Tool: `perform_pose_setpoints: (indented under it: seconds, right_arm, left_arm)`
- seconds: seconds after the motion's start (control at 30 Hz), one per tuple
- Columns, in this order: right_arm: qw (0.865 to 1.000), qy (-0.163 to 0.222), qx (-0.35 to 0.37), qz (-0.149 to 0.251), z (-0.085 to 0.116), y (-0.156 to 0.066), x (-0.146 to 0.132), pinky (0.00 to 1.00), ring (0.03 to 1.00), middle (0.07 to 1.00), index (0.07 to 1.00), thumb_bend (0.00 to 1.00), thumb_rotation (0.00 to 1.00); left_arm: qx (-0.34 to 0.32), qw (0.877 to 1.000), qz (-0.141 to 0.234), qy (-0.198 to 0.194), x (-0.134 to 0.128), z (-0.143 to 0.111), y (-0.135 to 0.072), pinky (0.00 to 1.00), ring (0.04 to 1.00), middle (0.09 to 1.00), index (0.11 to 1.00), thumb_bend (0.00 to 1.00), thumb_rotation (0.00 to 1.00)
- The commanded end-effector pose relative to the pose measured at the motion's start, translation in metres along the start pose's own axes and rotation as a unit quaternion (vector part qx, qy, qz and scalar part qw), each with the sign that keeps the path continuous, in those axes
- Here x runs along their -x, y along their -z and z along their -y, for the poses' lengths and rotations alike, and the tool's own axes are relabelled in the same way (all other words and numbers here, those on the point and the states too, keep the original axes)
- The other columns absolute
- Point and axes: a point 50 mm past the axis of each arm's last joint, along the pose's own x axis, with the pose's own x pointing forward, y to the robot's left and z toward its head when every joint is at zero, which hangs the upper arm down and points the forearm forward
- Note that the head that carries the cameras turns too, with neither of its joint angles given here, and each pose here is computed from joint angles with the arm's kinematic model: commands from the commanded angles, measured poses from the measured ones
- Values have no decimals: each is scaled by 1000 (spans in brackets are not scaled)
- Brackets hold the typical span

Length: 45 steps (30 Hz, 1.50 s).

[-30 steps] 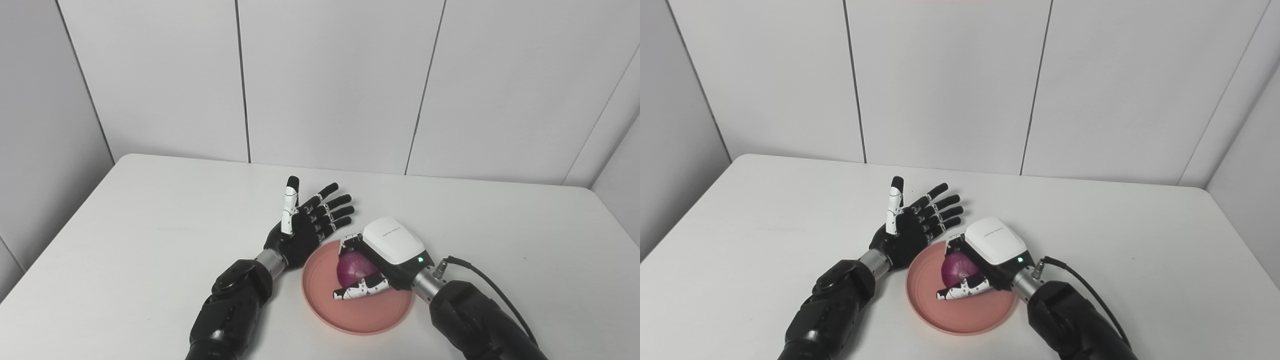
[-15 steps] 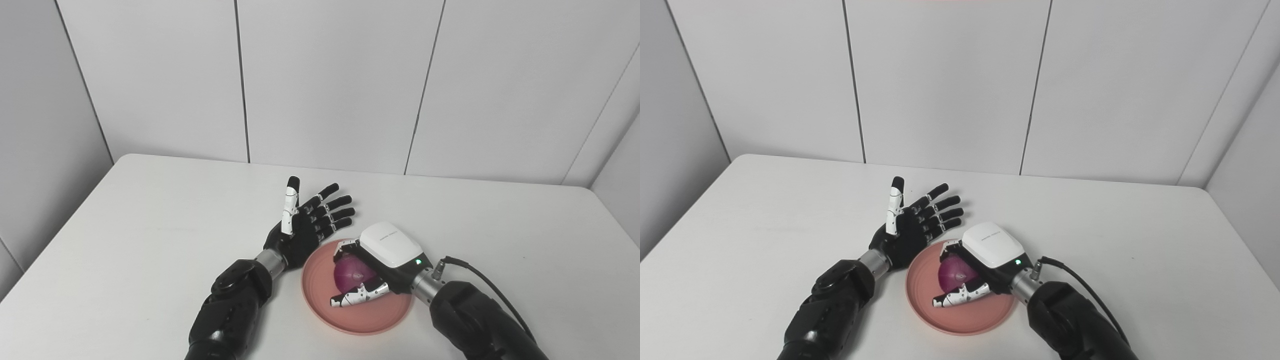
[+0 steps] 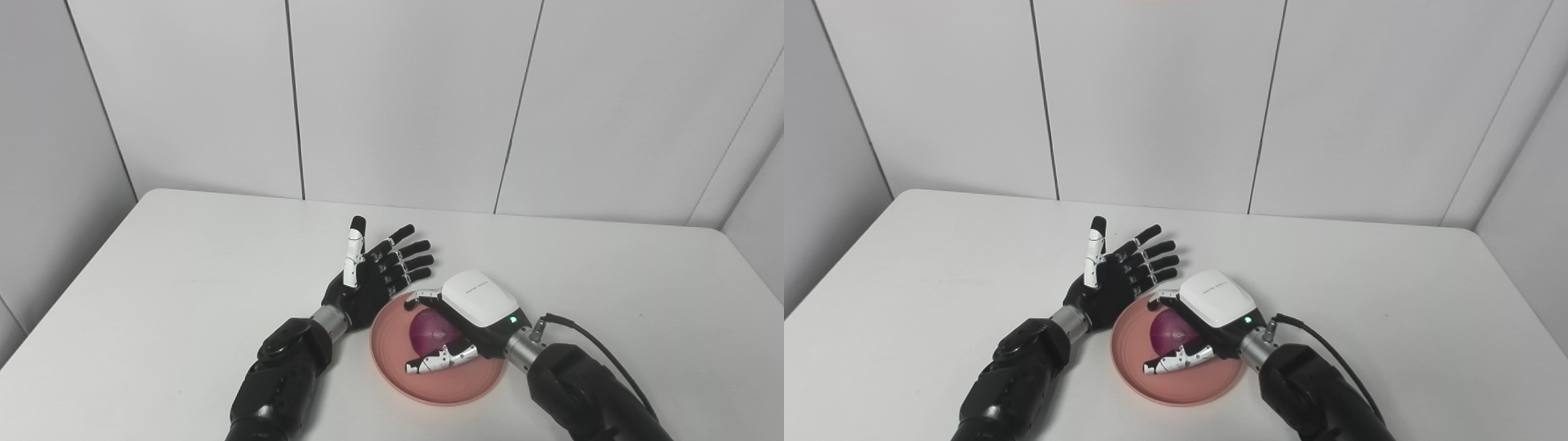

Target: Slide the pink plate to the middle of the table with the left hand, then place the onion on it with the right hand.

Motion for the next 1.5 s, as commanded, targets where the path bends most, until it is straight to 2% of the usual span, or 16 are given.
perform_pose_setpoints:
  seconds: [0.0,0.1,0.13,0.2,0.27,0.33,0.8,1.0,1.07,1.13,1.2,1.23,1.27,1.33,1.4,1.47]
  right_arm:
    - [999,44,14,9,21,3,-4,361,450,563,707,835,850]
    - [998,52,15,14,21,5,-3,377,454,567,709,865,924]
    - [998,54,14,15,21,6,-3,464,521,601,710,920,969]
    - [998,59,10,19,21,7,-3,576,610,657,717,976,994]
    - [998,63,8,22,22,8,-3,654,678,713,731,998,1000]
    - [998,65,3,24,25,8,-2,676,699,737,742,1000,1000]
    - [993,101,-18,49,59,-3,6,667,713,752,764,1000,1000]
    - [989,133,-22,67,78,-11,11,667,705,745,760,1000,1000]
    - [986,149,-37,68,81,-11,14,669,704,745,757,1000,1000]
    - [981,165,-88,58,80,-9,19,664,716,758,759,1000,1000]
    - [968,181,-169,46,71,0,23,667,762,798,787,1000,1000]
    - [956,192,-219,37,64,7,26,711,814,843,825,1000,1000]
    - [941,203,-270,24,56,13,29,719,822,850,831,1000,1000]
    - [909,226,-351,-1,42,22,35,814,880,892,878,1000,1000]
    - [885,242,-398,-26,32,29,39,912,929,922,921,989,1000]
    - [857,254,-443,-67,19,36,45,966,967,943,946,995,1000]
  left_arm:
    - [13,996,-74,-45,14,-16,30,839,762,774,897,856,993]
    - [16,996,-75,-46,14,-16,31,818,764,775,895,856,984]
    - [15,996,-75,-47,14,-16,31,815,761,779,891,858,984]
    - [13,996,-75,-46,14,-16,31,826,762,785,891,859,989]
    - [11,996,-76,-46,14,-18,30,851,763,789,889,858,993]
    - [10,996,-76,-46,14,-18,30,856,764,785,884,857,993]
    - [7,996,-76,-46,12,-18,30,827,765,780,903,858,1000]
    - [6,996,-76,-48,11,-18,30,807,759,766,892,856,991]
    - [6,996,-76,-47,11,-18,30,833,767,772,893,860,990]
    - [8,996,-74,-48,11,-19,29,849,772,776,892,868,984]
    - [8,996,-68,-50,12,-19,28,851,781,782,892,870,973]
    - [6,997,-62,-52,14,-18,27,855,779,777,895,866,968]
    - [3,997,-55,-55,15,-17,25,855,779,777,896,866,967]
    - [-8,997,-33,-64,17,-13,23,825,784,779,895,871,949]
    - [-18,997,-13,-75,20,-10,20,816,797,794,893,898,921]
    - [-36,995,15,-89,23,-5,18,837,819,818,898,901,915]
